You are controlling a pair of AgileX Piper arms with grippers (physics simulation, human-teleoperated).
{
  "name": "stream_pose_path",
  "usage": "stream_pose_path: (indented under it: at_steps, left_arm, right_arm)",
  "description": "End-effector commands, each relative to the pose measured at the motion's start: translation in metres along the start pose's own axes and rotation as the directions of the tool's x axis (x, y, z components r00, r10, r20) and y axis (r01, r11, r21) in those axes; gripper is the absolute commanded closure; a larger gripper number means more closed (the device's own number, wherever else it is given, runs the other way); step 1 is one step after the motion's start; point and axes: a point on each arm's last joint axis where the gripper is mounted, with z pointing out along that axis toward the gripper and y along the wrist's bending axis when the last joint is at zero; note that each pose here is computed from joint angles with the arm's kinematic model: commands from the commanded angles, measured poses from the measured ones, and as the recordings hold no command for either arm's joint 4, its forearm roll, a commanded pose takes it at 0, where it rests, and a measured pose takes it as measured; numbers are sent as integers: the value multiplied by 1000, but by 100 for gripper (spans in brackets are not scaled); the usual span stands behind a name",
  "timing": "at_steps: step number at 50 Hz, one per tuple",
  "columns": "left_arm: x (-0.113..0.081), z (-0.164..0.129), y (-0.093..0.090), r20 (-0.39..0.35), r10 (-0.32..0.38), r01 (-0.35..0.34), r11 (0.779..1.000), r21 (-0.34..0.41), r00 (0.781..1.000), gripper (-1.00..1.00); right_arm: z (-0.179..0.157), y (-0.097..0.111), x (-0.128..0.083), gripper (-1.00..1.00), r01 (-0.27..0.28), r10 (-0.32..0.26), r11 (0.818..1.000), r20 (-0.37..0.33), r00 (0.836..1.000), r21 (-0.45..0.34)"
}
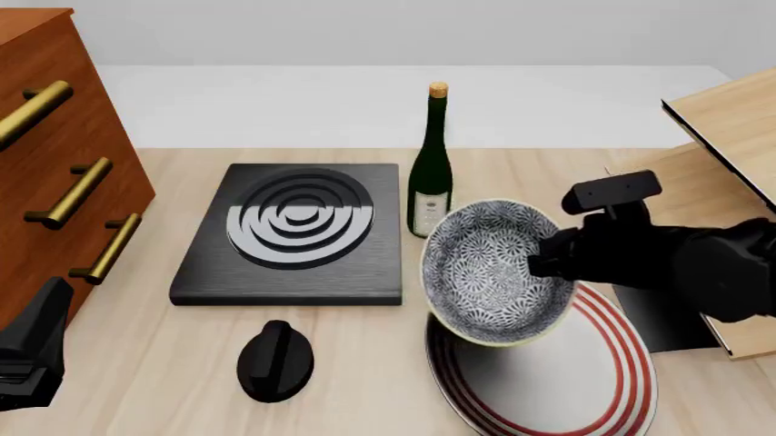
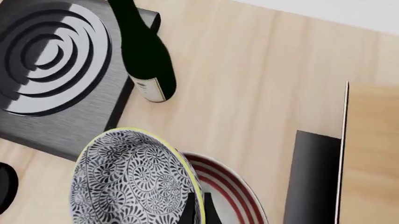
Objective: Pick up the akita bowl and put it on the plate.
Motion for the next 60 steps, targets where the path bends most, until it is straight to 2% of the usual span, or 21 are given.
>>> stream_pose_path:
  at_steps: [1, 36, 60]
  left_arm:
    - [0, 0, 0, 0, 0, 0, 1000, 0, 1000, -100]
    - [0, 0, 0, 0, 0, 0, 1000, 0, 1000, -100]
    - [0, 0, 0, 0, 0, 0, 1000, 0, 1000, -100]
  right_arm:
    - [-5, -8, 6, 100, -52, 51, 998, 4, 999, 23]
    - [-9, -20, 31, 100, -104, 105, 992, -17, 994, 65]
    - [5, -22, 45, 100, -116, 120, 990, -52, 991, 75]
